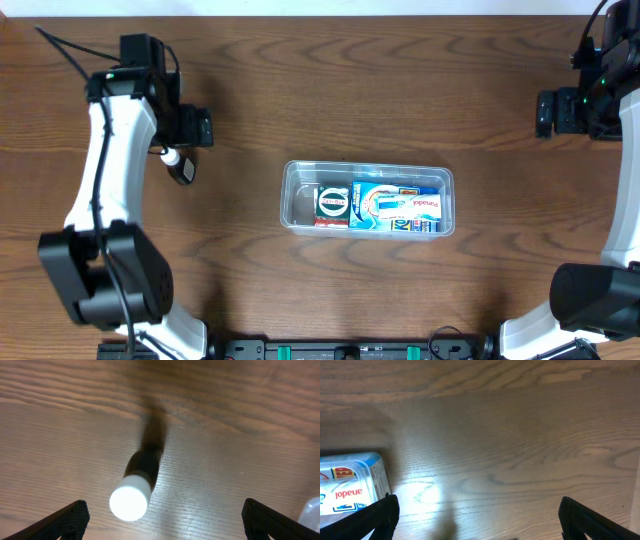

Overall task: Pack container
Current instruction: 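Move left gripper to the dark bottle and grasp it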

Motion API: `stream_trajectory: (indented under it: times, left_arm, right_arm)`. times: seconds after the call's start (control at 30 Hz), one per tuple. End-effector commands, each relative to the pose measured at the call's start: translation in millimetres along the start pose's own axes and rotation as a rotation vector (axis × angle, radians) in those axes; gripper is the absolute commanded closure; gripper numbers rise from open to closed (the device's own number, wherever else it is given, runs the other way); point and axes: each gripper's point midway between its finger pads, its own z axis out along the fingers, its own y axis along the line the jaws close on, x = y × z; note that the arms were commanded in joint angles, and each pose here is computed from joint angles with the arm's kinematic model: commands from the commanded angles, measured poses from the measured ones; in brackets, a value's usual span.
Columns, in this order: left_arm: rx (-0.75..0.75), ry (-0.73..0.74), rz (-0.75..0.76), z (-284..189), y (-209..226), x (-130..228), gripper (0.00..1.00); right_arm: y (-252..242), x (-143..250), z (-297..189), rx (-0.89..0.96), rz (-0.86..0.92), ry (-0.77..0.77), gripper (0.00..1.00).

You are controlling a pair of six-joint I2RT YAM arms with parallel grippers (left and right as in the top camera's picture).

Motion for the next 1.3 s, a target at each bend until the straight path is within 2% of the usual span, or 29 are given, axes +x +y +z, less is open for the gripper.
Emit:
stream_trajectory:
  times: [0.0,0.1,0.2,0.37,0.77,1.0,1.27]
  left_arm:
    - [0.005,0.037,0.015,11.7,0.3,2.2,0.02]
    - [-0.014,0.064,0.014,20.9,3.6,4.5,0.00]
    - [-0.026,0.078,-0.002,24.8,6.6,7.4,0.06]
    - [-0.031,0.096,-0.067,26.7,12.8,12.8,0.09]
    - [-0.029,0.126,-0.076,39.9,15.4,24.8,0.09]
    - [-0.023,0.137,-0.095,40.5,13.9,27.8,0.22]
    - [-0.024,0.162,-0.092,51.4,13.3,38.5,0.24]
  right_arm:
    - [-4.7,-0.7,-7.9,0.013,0.021,-0.025,0.01]
    - [-4.7,-0.6,-7.9,0.013,0.022,-0.024,0.01]
    - [-4.8,-0.6,-7.9,0.013,0.022,-0.024,0.01]
    - [-4.8,-0.7,-7.9,0.013,0.022,-0.025,0.01]
    - [-4.7,-0.6,-7.9,0.013,0.021,-0.024,0.01]
    - [-4.7,-0.6,-7.9,0.013,0.021,-0.024,0.01]
    - [-4.7,-0.6,-7.9,0.013,0.021,-0.024,0.01]
